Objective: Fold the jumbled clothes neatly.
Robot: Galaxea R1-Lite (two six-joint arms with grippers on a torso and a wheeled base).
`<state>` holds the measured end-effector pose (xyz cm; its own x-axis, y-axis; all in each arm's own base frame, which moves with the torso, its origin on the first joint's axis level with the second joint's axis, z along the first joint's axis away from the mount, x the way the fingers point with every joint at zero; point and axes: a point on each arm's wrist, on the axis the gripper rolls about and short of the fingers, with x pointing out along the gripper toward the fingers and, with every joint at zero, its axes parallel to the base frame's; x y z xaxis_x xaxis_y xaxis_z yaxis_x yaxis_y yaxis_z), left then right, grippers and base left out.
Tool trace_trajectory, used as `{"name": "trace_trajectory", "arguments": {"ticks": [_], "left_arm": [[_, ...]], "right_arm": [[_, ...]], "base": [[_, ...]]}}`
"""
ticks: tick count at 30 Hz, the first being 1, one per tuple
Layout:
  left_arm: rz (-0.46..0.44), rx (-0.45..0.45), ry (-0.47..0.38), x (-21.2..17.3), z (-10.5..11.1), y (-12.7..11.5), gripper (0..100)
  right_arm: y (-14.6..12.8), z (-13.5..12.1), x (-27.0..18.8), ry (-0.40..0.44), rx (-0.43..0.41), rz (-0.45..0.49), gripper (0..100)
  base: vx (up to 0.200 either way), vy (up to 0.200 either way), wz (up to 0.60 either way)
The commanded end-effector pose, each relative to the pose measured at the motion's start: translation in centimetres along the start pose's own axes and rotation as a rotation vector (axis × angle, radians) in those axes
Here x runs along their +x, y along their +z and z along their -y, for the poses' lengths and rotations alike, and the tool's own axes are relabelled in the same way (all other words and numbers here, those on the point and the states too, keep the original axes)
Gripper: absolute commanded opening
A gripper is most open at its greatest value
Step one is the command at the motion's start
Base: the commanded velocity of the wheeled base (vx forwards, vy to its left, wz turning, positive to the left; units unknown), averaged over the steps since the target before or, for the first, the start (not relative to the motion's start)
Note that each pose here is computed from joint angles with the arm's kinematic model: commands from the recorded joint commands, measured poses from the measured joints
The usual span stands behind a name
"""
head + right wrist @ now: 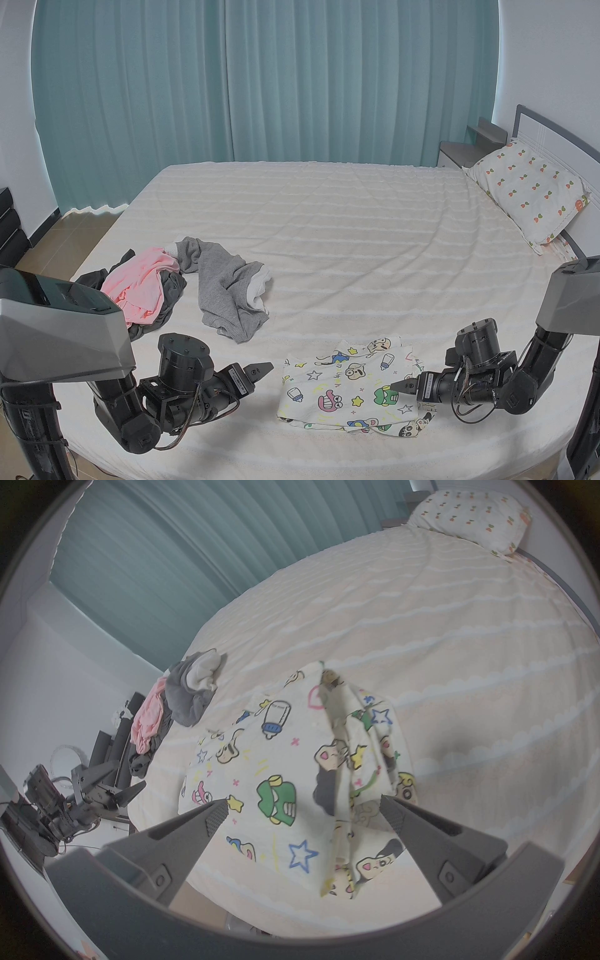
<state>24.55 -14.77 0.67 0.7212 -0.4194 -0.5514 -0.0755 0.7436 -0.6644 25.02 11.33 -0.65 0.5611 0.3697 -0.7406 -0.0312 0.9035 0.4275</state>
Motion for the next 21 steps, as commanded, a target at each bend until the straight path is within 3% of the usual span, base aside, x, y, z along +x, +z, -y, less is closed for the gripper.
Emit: {"name": "trace_trajectory", "arguments": {"ticks": [1,21], "left_arm": [[-0.003,0.001,0.004,0.0,-0.1,-0.1,100],[-0.004,0.004,0.013,0.2,-0.3,-0.2,100]], "right_arm": [[-0.5,-0.3,1.0,0.001,-0.014,-0.024,100],[-1.5,0.6,1.3,-0.024,-0.013,-0.081,100]], "base": [[0.0,0.0,0.0],[0.0,0.0,0.0]]}}
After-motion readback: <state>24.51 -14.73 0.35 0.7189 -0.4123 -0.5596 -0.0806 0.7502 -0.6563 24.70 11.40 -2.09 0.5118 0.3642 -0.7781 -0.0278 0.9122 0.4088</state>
